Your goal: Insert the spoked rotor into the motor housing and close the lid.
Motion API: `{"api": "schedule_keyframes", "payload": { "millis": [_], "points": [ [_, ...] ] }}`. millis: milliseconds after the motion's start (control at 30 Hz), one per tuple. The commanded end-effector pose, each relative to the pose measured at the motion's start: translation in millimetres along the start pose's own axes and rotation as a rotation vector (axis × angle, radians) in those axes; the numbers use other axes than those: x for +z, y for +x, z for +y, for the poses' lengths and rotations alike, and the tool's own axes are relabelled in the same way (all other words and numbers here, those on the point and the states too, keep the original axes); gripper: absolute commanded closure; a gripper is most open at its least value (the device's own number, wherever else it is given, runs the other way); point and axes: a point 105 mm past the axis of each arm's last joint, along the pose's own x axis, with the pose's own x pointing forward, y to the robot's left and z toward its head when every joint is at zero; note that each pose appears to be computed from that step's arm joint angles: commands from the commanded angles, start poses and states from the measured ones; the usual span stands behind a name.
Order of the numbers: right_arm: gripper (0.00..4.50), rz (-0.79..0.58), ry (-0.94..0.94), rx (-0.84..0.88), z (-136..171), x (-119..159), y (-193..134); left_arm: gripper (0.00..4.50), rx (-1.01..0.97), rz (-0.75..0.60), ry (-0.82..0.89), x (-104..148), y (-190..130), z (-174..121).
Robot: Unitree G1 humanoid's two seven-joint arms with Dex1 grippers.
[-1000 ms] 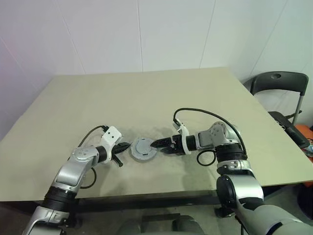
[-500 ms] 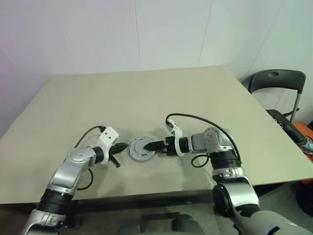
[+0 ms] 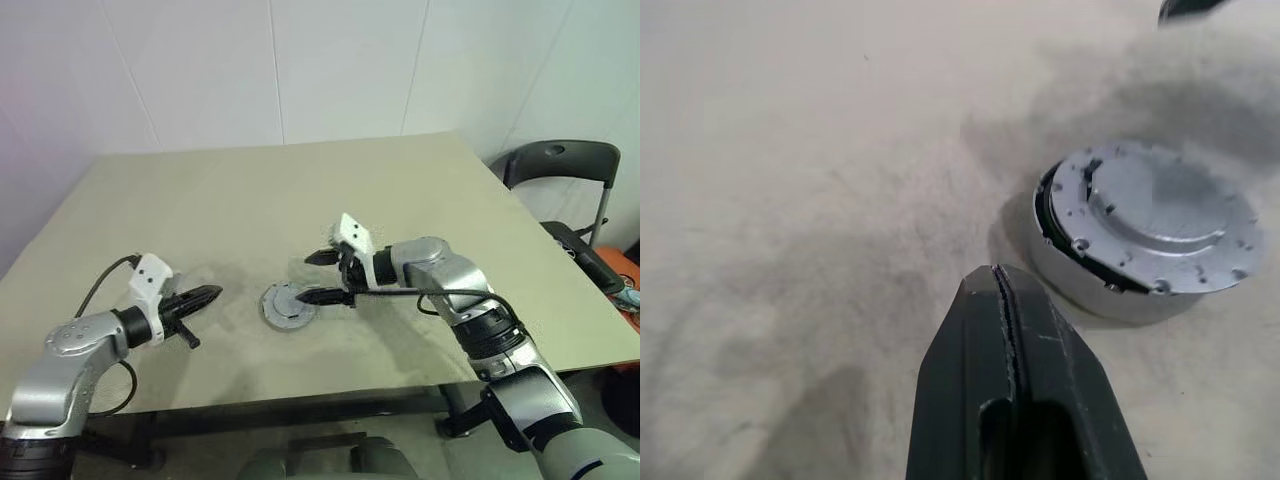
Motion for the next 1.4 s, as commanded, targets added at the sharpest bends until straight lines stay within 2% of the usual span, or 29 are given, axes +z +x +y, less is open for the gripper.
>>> {"api": "schedule_keyframes", "payload": {
  "millis": [33,100,233,767,900,1400],
  "points": [
    [0.04,0.026,-0.122,0.032,4.1,-0.4,8.1,4.50,-0.020,-0.033,0.003,12.7,-8.8,-7.5],
    [0.04,0.050,-0.143,0.063,7.1,-5.9,14.1,4.50,-0.042,-0.014,0.004,7.7,-11.9,-14.2],
    [0.04,0.056,-0.140,0.007,-2.5,-9.6,25.9,4.50,-0.054,-0.001,-0.016,1.0,-17.1,-21.7],
    [0.04,0.097,-0.074,-0.048,-12.4,-29.6,35.0,4.50,-0.015,-0.019,0.001,4.1,-23.3,-16.6],
    [1.22,0.099,-0.058,-0.047,-12.6,-30.9,34.2,4.50,-0.011,-0.019,0.004,4.7,-22.7,-16.2],
    [1.24,0.020,0.103,-0.087,-22.0,-15.7,34.4,4.50,-0.008,-0.023,0.010,5.6,-19.6,-15.2]
  ]
}}
